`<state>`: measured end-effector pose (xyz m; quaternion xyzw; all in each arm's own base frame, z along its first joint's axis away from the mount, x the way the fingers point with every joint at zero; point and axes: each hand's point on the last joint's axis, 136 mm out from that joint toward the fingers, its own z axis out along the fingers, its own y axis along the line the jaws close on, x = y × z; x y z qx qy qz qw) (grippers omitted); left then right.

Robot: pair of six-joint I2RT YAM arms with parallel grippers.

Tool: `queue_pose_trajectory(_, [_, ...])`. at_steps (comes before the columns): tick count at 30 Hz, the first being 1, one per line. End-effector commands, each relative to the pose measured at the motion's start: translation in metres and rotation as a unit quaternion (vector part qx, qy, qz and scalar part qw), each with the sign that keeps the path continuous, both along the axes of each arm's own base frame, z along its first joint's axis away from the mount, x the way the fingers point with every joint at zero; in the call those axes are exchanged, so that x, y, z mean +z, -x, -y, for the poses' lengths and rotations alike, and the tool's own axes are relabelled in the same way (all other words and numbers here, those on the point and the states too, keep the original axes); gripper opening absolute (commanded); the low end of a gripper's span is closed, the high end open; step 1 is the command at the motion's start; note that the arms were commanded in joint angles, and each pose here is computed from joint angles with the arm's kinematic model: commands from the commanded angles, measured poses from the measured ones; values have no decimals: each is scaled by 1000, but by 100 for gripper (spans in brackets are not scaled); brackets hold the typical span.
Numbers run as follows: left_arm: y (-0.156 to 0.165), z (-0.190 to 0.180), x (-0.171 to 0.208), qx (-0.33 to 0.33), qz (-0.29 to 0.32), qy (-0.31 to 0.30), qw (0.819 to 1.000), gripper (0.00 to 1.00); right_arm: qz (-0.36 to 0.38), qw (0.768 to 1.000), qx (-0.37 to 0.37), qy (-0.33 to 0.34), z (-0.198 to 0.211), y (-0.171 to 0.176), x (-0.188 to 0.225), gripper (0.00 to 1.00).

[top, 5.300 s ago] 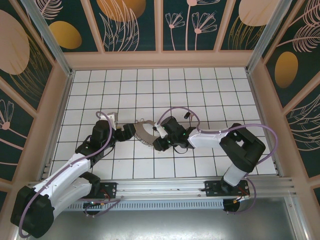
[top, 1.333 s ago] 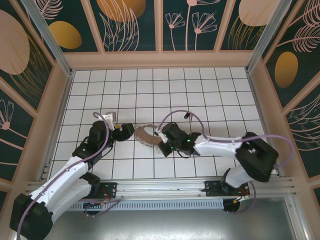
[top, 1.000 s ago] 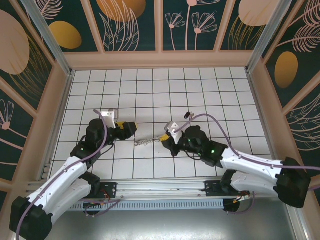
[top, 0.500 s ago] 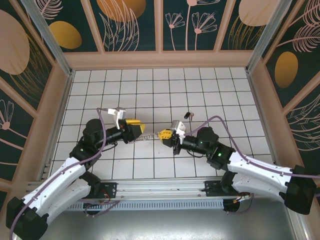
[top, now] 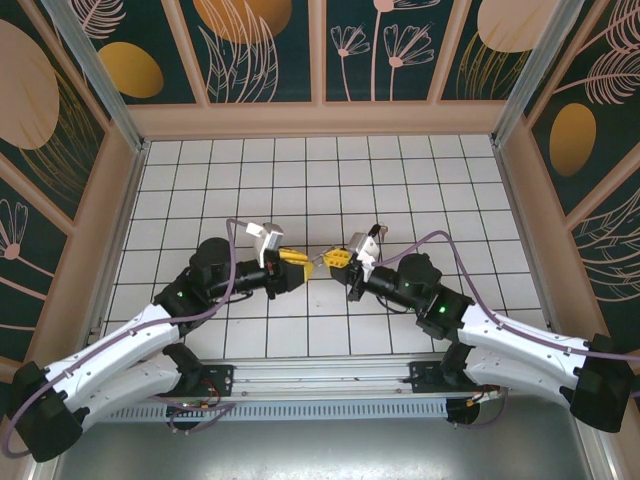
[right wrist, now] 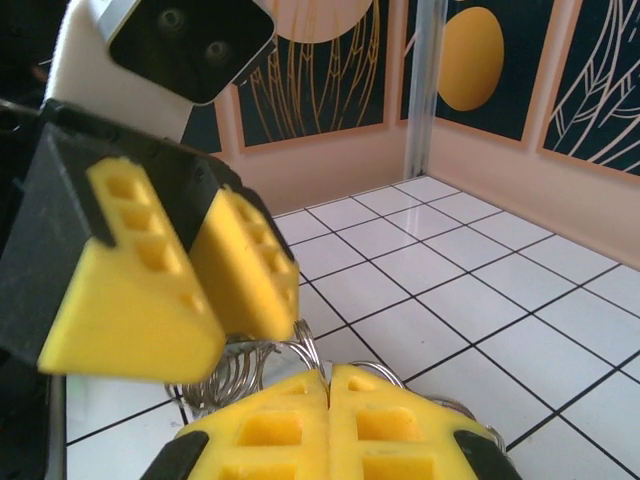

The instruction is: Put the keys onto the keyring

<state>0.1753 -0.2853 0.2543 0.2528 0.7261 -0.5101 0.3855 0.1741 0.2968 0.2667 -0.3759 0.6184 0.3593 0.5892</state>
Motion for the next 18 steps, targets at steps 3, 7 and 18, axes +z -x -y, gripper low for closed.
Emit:
queue_pose_trajectory(3, [5, 7, 8, -10, 22, -5, 1000, 35, 34, 997, -36, -63, 11, -10, 48, 0])
queue_pose_trajectory(7, [11, 7, 15, -19, 30, 7, 999, 36, 34, 997, -20, -62, 9, -5, 49, 0])
queue_pose_trajectory(18, [24, 4, 46, -55, 99, -4, 994, 48, 15, 998, 63, -8, -5, 20, 39, 0])
